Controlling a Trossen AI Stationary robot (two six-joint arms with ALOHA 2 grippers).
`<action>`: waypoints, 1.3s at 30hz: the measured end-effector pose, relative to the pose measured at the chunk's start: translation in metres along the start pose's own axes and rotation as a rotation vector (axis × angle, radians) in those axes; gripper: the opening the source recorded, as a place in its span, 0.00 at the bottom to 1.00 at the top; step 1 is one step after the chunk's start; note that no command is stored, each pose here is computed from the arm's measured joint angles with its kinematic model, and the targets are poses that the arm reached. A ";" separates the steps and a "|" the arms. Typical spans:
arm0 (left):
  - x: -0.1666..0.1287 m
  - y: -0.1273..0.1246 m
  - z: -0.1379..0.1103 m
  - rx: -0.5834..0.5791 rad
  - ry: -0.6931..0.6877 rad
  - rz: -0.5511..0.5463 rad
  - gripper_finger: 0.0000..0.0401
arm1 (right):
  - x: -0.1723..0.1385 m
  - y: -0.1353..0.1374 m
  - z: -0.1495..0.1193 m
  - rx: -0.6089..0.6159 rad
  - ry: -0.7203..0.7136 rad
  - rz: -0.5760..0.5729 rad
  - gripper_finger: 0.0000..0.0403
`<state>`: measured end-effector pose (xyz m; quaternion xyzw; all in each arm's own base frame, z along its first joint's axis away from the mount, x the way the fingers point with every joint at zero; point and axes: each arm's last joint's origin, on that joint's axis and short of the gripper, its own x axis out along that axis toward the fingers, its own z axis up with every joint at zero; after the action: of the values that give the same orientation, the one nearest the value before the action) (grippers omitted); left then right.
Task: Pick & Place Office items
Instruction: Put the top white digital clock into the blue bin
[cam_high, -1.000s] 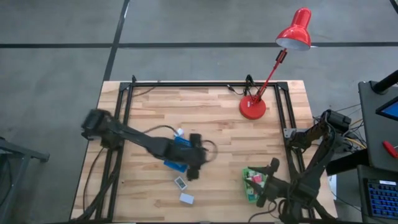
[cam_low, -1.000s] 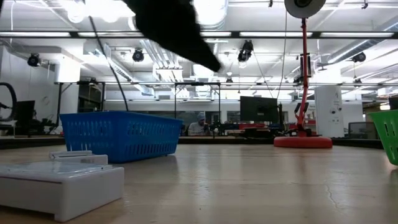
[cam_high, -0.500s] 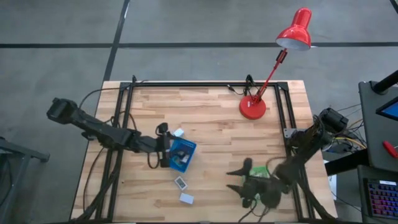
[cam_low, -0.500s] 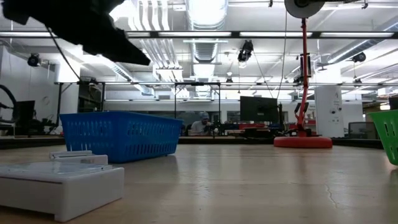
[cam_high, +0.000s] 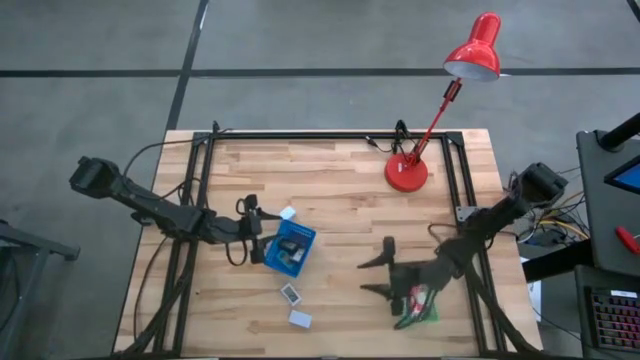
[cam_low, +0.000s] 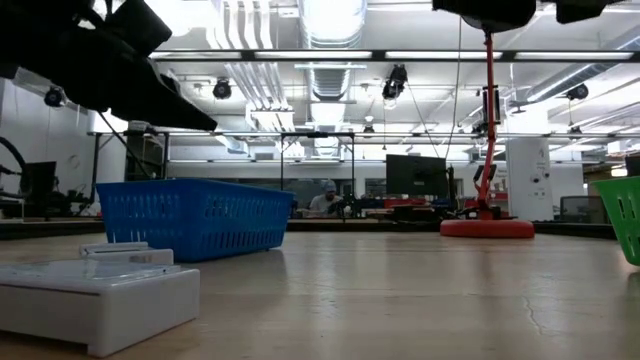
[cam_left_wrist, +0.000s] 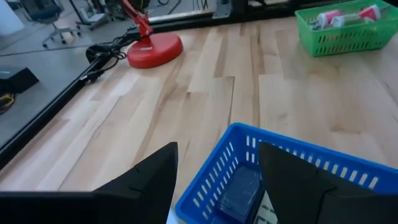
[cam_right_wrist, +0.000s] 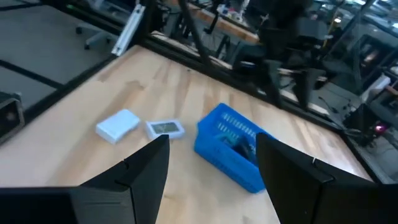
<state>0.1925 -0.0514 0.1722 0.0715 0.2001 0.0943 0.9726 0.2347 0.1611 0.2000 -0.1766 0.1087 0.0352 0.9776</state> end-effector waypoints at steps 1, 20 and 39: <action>0.000 0.000 0.000 -0.004 -0.007 0.002 0.56 | -0.005 -0.006 -0.002 0.001 -0.003 -0.007 0.58; 0.000 0.002 0.005 0.012 -0.038 0.059 0.56 | -0.039 -0.066 -0.063 0.148 -0.111 -0.041 0.58; 0.000 0.003 0.007 0.062 -0.046 0.081 0.56 | -0.036 -0.083 -0.066 0.032 -0.041 -0.267 0.55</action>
<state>0.1953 -0.0493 0.1794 0.1118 0.1775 0.1256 0.9697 0.1955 0.0589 0.1753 -0.1730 0.0648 -0.0935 0.9783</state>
